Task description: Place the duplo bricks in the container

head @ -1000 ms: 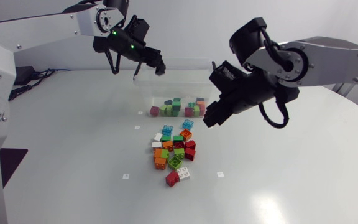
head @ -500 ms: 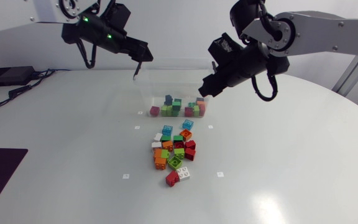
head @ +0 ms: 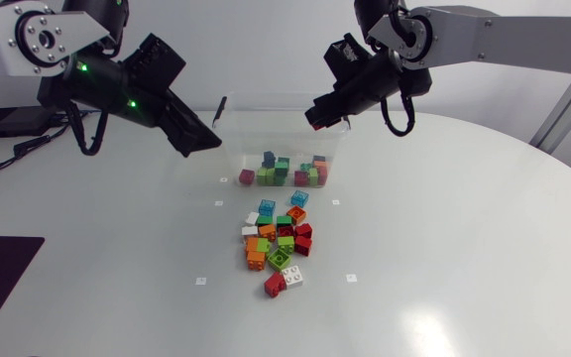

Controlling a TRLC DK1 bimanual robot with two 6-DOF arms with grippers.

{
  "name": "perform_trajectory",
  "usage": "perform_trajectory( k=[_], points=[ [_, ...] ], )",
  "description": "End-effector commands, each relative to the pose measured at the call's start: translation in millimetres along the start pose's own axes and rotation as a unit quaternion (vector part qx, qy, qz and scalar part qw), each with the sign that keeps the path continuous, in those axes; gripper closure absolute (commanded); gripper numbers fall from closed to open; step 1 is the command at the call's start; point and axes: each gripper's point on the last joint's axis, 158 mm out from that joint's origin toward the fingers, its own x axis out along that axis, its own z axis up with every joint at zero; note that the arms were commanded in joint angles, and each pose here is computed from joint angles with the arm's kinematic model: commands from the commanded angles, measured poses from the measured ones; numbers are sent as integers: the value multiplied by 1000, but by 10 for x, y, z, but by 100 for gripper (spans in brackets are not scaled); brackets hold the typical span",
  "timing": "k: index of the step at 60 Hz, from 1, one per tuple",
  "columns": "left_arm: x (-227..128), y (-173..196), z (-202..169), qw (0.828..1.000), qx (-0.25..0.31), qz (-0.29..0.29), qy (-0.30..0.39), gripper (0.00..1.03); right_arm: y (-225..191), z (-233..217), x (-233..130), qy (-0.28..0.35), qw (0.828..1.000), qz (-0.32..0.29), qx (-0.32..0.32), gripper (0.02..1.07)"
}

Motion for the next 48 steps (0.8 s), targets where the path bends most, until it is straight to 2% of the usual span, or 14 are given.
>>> perform_trajectory(
  k=[1,14,24,25,31,33,40,48],
  points=[
    [-4,-255,-130,999,40,-28,6,6,-98,88,89,-7,1000,-4,19,70],
    [163,-674,-455,993,83,-76,38,6,-228,181,199,-15,999,-14,28,70],
    [295,-860,-638,989,101,-96,50,6,-346,246,336,-16,999,-30,29,68],
    [309,-871,-655,989,101,-98,51,6,-357,246,343,-16,999,-32,29,65],
    [359,-1031,-788,984,121,-117,63,6,-380,305,380,-18,999,-49,17,34],
    [372,-1075,-820,982,126,-122,66,6,-393,314,396,-18,998,-53,14,29],
    [422,-1156,-926,979,135,-135,76,6,-426,372,390,-23,998,-58,12,21],
    [564,-1160,-1000,978,140,-134,73,6,-440,420,242,-31,998,-60,12,20]
  ],
)
